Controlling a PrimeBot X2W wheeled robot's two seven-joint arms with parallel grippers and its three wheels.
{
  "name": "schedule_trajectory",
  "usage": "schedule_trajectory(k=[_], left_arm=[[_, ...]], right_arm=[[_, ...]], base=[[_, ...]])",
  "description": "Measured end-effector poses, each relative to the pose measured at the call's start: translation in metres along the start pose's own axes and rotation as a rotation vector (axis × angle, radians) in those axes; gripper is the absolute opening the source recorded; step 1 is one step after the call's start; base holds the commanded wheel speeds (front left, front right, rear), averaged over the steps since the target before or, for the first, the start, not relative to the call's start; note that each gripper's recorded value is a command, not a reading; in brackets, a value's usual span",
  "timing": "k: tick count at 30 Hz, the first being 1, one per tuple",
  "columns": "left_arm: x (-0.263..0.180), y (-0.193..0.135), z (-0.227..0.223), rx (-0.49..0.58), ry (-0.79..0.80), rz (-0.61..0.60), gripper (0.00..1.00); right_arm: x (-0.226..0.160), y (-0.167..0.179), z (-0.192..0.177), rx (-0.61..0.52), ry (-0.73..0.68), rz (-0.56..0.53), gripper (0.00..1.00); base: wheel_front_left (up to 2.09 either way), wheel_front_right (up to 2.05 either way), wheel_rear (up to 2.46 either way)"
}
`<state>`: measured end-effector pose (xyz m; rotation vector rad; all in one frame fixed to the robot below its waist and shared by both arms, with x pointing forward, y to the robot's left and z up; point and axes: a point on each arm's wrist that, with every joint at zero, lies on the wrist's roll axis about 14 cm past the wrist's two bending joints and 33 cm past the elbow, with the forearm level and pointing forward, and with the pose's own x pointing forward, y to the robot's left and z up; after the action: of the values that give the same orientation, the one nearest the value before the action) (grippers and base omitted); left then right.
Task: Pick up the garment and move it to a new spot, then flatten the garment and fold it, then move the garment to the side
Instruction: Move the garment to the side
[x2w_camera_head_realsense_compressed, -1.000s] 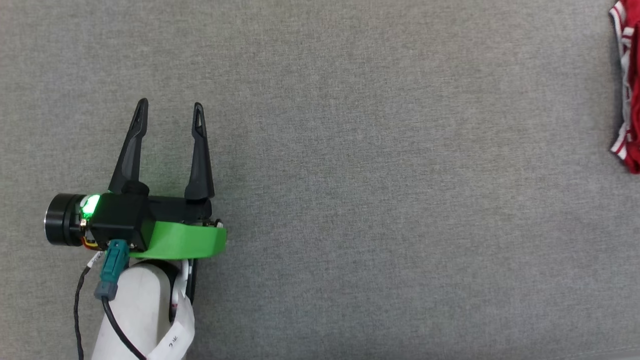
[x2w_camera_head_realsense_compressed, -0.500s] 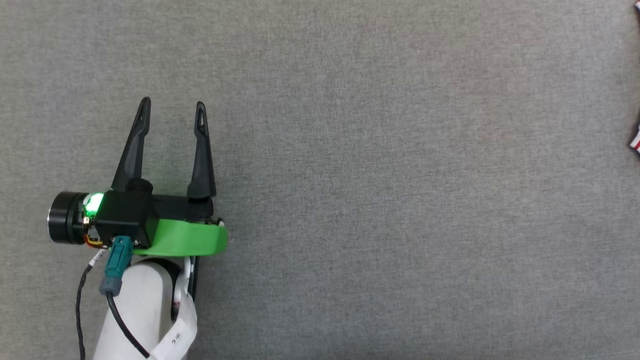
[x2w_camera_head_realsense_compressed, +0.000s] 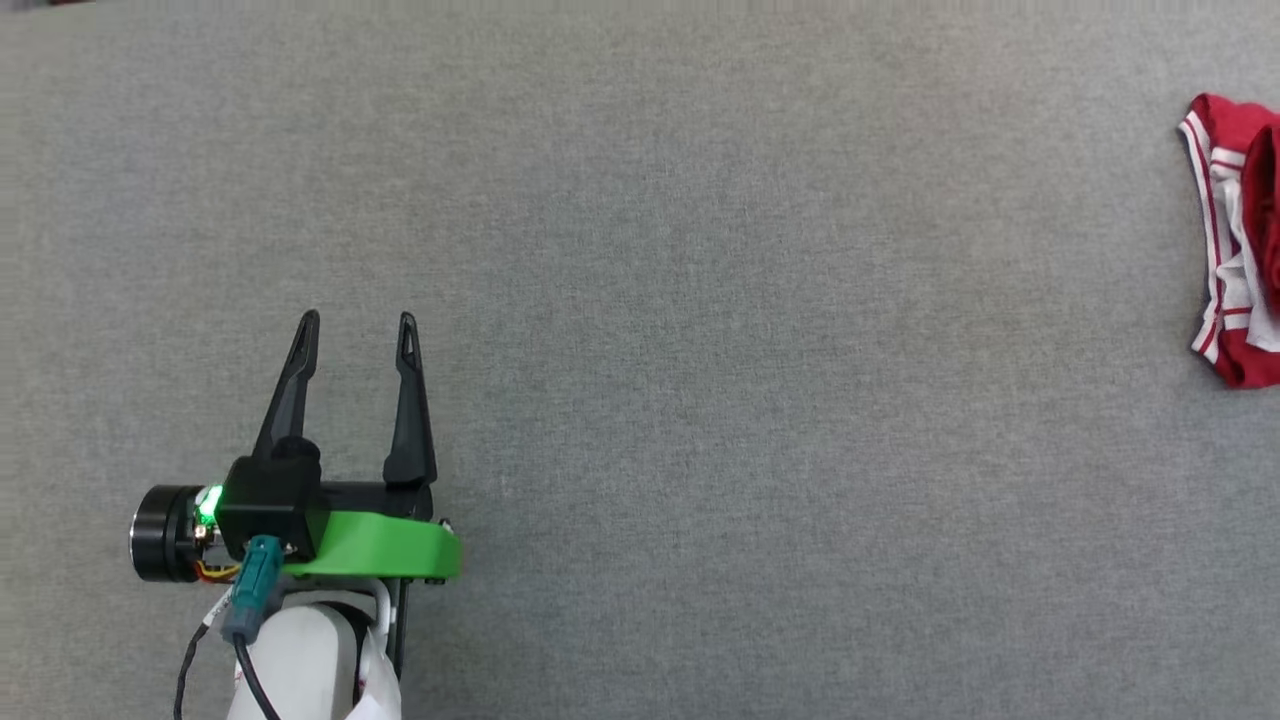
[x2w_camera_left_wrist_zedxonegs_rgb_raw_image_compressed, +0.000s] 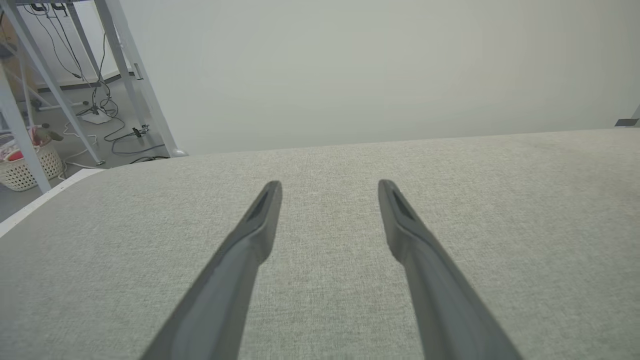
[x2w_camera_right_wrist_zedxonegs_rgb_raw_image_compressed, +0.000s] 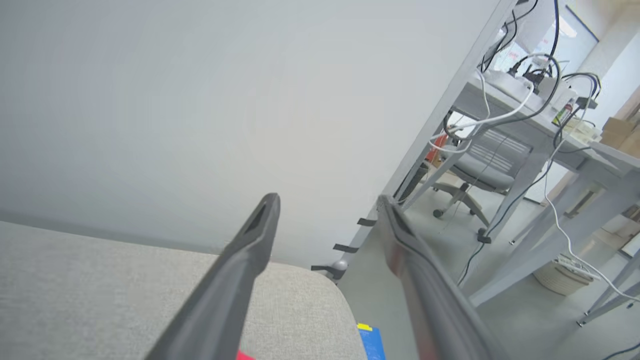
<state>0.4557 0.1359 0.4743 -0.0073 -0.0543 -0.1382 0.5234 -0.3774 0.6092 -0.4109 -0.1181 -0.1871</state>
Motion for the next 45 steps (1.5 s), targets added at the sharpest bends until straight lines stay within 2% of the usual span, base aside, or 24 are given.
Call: schedule_trajectory(k=[3,9,14,23,29,45], left_arm=[[-0.01,0.005,0.011,0.003,-0.016,0.021,1.0],[-0.03,0.015,0.031,0.003,-0.048,0.062,1.0],[-0.045,0.023,0.044,0.007,-0.071,0.095,1.0],[-0.063,0.041,0.058,0.02,-0.097,0.149,1.0],[-0.073,0.042,0.058,0.017,-0.093,0.157,1.0],[-0.09,0.038,0.058,-0.009,-0.091,0.143,1.0]], right_arm=[[-0.013,0.026,0.029,0.065,-0.134,0.025,1.0],[-0.045,0.077,0.061,0.204,-0.254,0.092,1.0],[-0.071,0.117,0.067,0.306,-0.263,0.156,1.0],[-0.115,0.184,0.051,0.459,-0.169,0.261,1.0],[-0.142,0.202,0.038,0.5,-0.106,0.289,1.0],[-0.18,0.197,0.032,0.522,-0.073,0.275,1.0]], base=[[0.0,0.0,0.0],[0.0,0.0,0.0],[0.0,0.0,0.0],[0.0,0.0,0.0],[0.0,0.0,0.0],[0.0,0.0,0.0]])
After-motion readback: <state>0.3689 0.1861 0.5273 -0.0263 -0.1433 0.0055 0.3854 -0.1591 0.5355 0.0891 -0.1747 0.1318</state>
